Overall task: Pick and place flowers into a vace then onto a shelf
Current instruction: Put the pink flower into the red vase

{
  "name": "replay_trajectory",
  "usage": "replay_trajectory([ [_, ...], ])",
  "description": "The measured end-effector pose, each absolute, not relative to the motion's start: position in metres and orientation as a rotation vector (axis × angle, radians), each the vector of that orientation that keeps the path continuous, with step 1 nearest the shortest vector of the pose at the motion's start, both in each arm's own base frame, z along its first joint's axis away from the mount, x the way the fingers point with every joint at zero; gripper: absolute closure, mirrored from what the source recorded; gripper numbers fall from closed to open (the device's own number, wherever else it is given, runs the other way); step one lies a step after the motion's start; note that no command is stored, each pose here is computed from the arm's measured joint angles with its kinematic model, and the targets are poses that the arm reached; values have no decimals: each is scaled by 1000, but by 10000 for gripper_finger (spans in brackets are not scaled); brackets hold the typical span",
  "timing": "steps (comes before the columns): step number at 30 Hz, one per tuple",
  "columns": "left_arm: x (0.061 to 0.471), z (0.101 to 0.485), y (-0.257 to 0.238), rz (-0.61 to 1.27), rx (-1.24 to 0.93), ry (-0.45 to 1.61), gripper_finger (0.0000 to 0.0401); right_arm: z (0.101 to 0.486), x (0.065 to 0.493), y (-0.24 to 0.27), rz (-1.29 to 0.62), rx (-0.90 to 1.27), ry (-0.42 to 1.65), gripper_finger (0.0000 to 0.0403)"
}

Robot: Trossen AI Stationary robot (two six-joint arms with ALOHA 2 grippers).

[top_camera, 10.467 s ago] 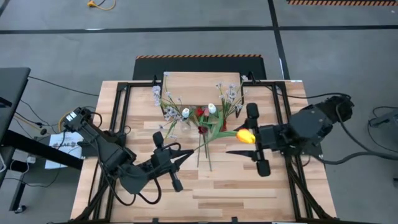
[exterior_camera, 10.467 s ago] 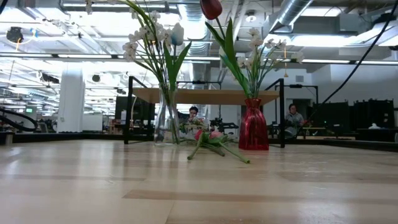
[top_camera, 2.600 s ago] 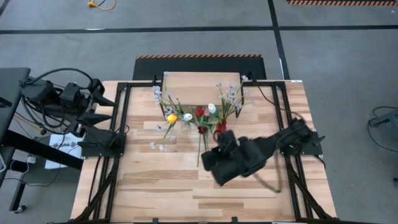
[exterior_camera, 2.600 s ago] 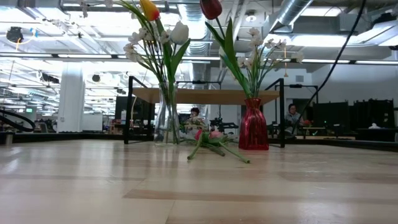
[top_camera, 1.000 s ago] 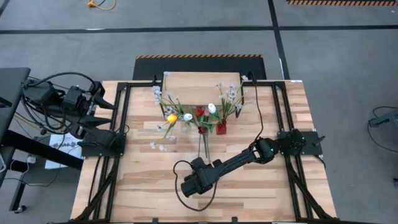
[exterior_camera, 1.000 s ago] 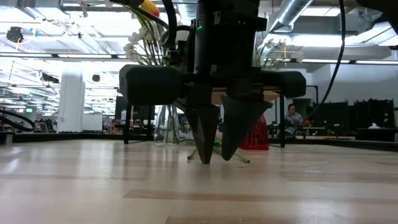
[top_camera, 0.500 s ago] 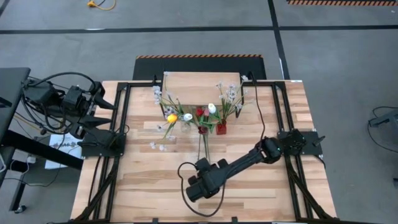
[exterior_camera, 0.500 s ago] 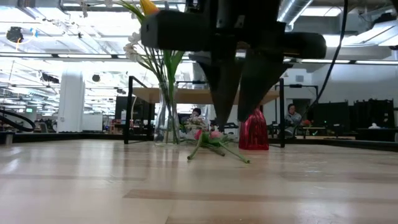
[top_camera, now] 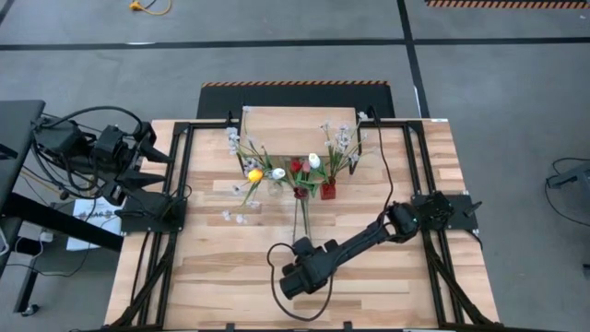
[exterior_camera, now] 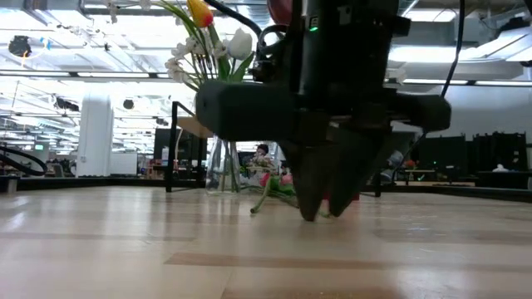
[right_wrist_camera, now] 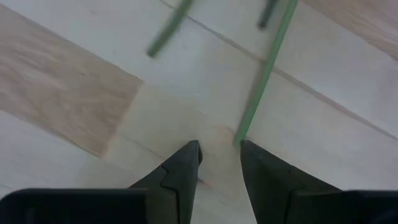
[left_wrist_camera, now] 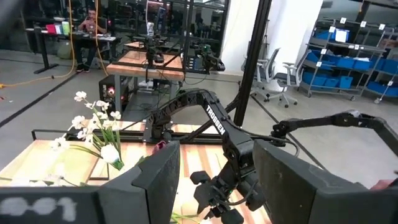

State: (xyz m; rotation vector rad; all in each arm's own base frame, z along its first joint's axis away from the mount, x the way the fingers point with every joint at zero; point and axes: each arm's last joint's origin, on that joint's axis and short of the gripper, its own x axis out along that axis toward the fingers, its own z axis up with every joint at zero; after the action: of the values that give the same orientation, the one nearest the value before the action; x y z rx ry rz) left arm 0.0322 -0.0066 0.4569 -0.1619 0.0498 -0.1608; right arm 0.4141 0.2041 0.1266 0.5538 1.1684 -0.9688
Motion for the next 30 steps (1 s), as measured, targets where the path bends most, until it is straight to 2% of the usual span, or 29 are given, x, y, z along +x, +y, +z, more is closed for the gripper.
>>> replay_trajectory([
  [8,32,457,-7,-160,-183,52,208,116,418,199,-951,607,1157,296],
  [11,32,457,-7,-160,-184,52,208,116,418,199,-969,638,1164,328],
  [15,32,457,-7,-160,-183,52,208,116,416,198,-1012,667,1159,391],
  [27,32,457,-7,-160,-166,53,208,130,412,220,-968,689,1197,402],
  [30,32,456,-7,-165,-162,59,208,141,405,241,-927,754,1290,403],
])
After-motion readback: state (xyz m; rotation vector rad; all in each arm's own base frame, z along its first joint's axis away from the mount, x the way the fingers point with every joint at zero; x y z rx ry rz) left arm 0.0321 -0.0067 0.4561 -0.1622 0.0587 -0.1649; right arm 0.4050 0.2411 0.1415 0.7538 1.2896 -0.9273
